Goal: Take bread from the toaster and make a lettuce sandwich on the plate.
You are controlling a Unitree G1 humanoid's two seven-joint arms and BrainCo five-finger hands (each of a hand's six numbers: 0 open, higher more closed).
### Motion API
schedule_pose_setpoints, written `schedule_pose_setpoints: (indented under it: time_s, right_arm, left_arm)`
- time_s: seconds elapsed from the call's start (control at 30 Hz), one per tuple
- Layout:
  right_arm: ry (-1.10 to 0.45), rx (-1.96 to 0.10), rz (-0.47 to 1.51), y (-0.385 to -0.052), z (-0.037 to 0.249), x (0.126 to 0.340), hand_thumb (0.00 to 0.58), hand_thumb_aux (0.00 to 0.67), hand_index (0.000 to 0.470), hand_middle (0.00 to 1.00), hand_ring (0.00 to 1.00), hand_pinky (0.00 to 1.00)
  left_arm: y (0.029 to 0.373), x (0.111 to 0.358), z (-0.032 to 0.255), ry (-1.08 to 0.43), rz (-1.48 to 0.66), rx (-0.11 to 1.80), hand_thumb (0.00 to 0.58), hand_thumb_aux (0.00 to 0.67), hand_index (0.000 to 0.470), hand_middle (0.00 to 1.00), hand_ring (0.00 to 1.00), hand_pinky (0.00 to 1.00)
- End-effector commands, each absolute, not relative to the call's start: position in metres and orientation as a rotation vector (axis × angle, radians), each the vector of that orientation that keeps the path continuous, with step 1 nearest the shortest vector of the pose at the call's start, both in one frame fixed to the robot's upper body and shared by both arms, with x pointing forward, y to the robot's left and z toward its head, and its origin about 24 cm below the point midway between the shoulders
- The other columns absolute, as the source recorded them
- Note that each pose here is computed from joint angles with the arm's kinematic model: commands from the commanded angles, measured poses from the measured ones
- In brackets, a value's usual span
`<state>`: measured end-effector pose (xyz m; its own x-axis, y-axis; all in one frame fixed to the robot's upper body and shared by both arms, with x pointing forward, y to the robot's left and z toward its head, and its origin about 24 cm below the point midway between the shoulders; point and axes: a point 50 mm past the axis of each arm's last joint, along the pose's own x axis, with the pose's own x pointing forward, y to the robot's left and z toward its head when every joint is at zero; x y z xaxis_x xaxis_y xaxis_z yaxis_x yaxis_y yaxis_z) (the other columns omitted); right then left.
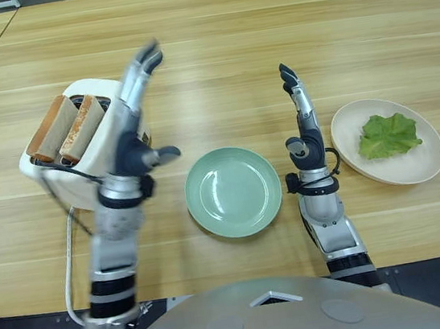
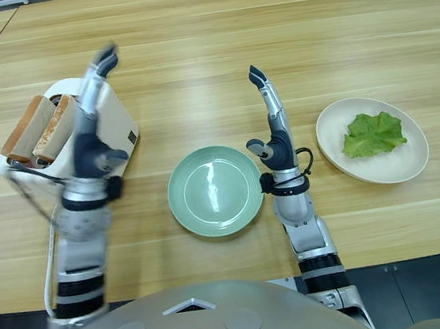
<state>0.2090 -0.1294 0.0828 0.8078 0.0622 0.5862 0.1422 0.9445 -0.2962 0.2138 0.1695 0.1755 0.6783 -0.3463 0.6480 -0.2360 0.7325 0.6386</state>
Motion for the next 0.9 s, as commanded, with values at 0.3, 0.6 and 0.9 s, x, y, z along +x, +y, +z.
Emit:
schedule_pose_setpoints:
  time_s: [0.3, 0.6, 0.9]
  right_arm:
    - [-0.593, -0.341, -0.068, -0.124, 0.077, 0.204, 0.0, 0.0, 0.0, 0.0, 0.0, 0.0]
    - [-0.599, -0.359, -0.068, -0.129, 0.078, 0.208, 0.0, 0.0, 0.0, 0.0, 0.0, 0.0]
    - [-0.597, -0.372, -0.074, -0.133, 0.079, 0.207, 0.0, 0.0, 0.0, 0.0, 0.0, 0.0]
  left_arm:
    - [0.316, 0.228, 0.195, -0.011, 0.047, 1.327, 0.0, 0.0, 0.0, 0.0, 0.0, 0.0]
    - [0.318, 0.23, 0.159, 0.177, -0.065, 1.317, 0.0, 0.0, 0.0, 0.0, 0.0, 0.0]
    - [0.326, 0.232, 0.159, 0.208, -0.042, 1.288, 0.268, 0.179, 0.125, 0.0, 0.0, 0.0]
